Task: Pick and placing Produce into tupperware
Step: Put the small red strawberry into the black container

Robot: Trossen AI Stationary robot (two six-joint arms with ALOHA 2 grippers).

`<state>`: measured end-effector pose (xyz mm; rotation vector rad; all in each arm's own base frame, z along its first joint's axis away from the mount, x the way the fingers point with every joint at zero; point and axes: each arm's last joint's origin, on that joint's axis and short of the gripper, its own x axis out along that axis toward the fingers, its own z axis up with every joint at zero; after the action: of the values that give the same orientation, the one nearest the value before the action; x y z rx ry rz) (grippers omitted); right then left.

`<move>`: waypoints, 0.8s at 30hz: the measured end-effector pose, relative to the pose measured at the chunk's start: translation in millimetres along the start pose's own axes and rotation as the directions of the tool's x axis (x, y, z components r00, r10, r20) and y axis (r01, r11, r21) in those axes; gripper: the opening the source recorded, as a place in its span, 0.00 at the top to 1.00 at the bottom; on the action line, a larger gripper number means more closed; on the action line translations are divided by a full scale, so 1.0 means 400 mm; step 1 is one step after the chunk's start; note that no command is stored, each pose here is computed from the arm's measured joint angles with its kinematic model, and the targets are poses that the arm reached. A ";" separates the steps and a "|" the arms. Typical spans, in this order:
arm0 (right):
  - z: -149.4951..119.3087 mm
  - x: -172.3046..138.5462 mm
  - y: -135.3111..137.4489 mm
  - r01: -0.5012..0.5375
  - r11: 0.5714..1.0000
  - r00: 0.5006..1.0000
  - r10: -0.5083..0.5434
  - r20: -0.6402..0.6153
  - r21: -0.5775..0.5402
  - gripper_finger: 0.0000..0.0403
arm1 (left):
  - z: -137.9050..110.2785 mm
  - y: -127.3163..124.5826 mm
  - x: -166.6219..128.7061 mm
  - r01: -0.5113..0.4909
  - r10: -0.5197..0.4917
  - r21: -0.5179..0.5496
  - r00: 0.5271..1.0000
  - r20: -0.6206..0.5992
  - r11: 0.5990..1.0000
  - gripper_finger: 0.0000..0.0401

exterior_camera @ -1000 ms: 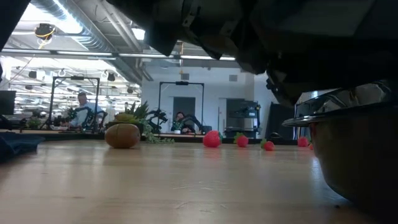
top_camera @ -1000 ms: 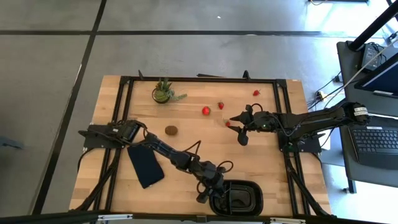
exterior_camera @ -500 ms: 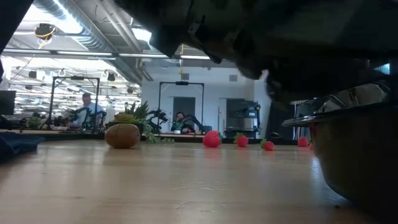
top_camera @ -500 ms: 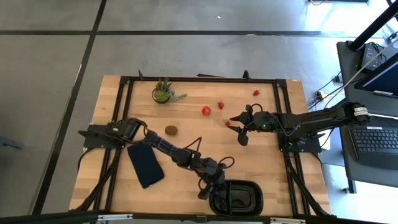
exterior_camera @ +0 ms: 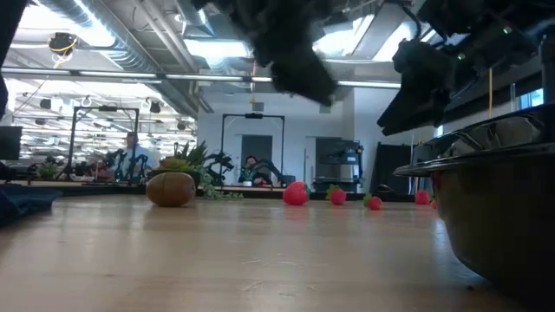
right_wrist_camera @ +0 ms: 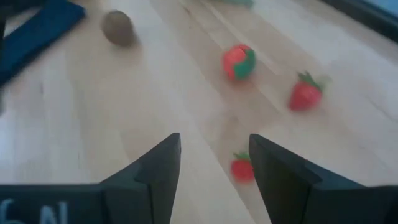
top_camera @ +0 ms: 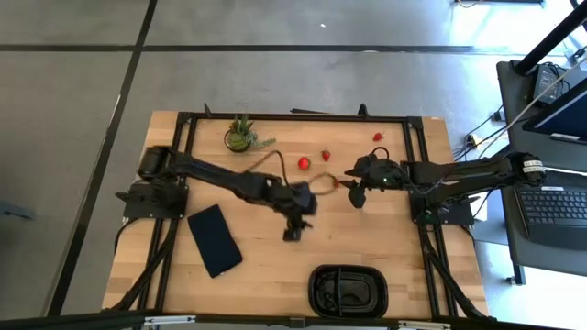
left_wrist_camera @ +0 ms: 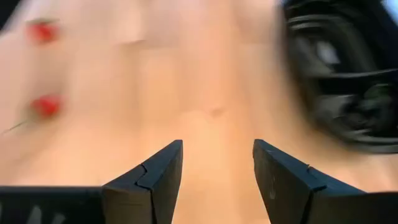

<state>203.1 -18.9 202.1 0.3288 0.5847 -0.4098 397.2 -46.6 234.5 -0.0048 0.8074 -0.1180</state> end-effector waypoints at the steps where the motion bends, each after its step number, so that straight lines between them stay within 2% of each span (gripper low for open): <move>1: 0.011 -0.007 0.000 0.020 1.000 0.999 -0.020 -0.036 0.019 0.52 | -0.014 0.014 -0.019 -0.035 0.035 -0.009 0.999 -0.007 0.999 0.53; 7: 0.102 -0.070 -0.005 0.162 0.981 0.966 -0.137 -0.217 0.105 0.52 | -0.131 0.099 -0.120 -0.137 0.142 -0.131 0.990 0.028 0.982 0.52; 14: 0.165 -0.097 -0.058 0.352 0.920 0.889 -0.272 -0.368 0.170 0.52 | -0.304 0.176 -0.191 -0.231 0.237 -0.344 0.971 -0.024 0.910 0.54; 20: 0.177 -0.074 -0.091 0.347 0.922 0.858 -0.239 -0.455 0.170 0.52 | -0.396 0.207 -0.215 -0.276 0.289 -0.436 0.957 -0.037 0.857 0.53; 24: 0.173 -0.060 -0.093 0.337 0.934 0.843 -0.244 -0.480 0.116 0.52 | -0.432 0.215 -0.224 -0.295 0.304 -0.462 0.951 -0.056 0.837 0.53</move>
<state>199.7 -72.8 263.8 0.5368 1.0733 -0.6975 220.1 55.4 175.5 -0.3345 0.7916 0.3787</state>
